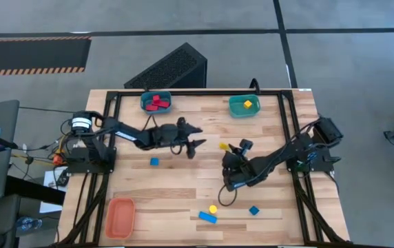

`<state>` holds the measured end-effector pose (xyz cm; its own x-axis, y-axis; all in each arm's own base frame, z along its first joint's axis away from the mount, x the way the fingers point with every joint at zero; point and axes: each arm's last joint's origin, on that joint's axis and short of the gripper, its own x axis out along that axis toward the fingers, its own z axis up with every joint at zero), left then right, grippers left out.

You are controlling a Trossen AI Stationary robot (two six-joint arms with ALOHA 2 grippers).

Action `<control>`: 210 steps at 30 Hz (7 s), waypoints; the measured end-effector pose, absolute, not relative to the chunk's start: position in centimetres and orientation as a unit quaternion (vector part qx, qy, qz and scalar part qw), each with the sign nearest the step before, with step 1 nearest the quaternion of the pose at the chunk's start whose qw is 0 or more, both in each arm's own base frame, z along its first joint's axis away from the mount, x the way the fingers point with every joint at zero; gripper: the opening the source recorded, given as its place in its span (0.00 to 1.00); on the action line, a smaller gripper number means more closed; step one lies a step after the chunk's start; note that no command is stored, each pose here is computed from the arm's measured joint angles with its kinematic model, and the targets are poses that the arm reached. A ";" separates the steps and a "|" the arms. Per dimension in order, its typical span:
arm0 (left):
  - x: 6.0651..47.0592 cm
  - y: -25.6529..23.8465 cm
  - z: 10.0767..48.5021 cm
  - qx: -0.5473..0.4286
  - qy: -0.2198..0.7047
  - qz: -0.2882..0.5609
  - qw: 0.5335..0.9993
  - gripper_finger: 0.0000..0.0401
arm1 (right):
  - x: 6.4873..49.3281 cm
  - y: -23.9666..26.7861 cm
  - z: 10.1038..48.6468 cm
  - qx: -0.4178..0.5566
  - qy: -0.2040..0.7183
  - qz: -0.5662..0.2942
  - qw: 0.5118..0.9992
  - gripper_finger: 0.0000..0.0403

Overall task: Sort & place blocks by color
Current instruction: Put the top yellow block into the green bin, then put the yellow block into the green bin

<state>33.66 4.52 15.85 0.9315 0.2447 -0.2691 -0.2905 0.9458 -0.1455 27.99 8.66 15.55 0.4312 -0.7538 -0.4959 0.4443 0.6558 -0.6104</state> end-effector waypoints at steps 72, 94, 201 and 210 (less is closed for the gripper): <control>35.5 9.5 18.6 -0.017 0.199 0.138 0.970 0.07 | 25.5 6.4 21.0 -0.158 0.263 -0.453 0.837 0.48; 41.0 18.1 21.7 -0.057 0.138 0.186 0.971 0.07 | 19.1 4.2 17.4 0.054 0.218 -0.503 0.835 0.45; 23.3 -6.5 15.7 -0.016 0.042 0.074 0.996 0.47 | 30.6 22.0 13.1 0.061 0.302 0.005 0.951 0.29; 24.0 -5.2 16.5 -0.037 0.015 0.094 0.995 0.48 | 29.8 21.2 16.6 -0.003 0.240 -0.066 0.968 0.29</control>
<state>23.96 -5.20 16.47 0.9818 0.1866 -0.0367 -0.1888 0.9794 -0.0718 29.75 21.20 16.59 0.8758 -0.1285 -0.4652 0.1256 0.9914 -0.0372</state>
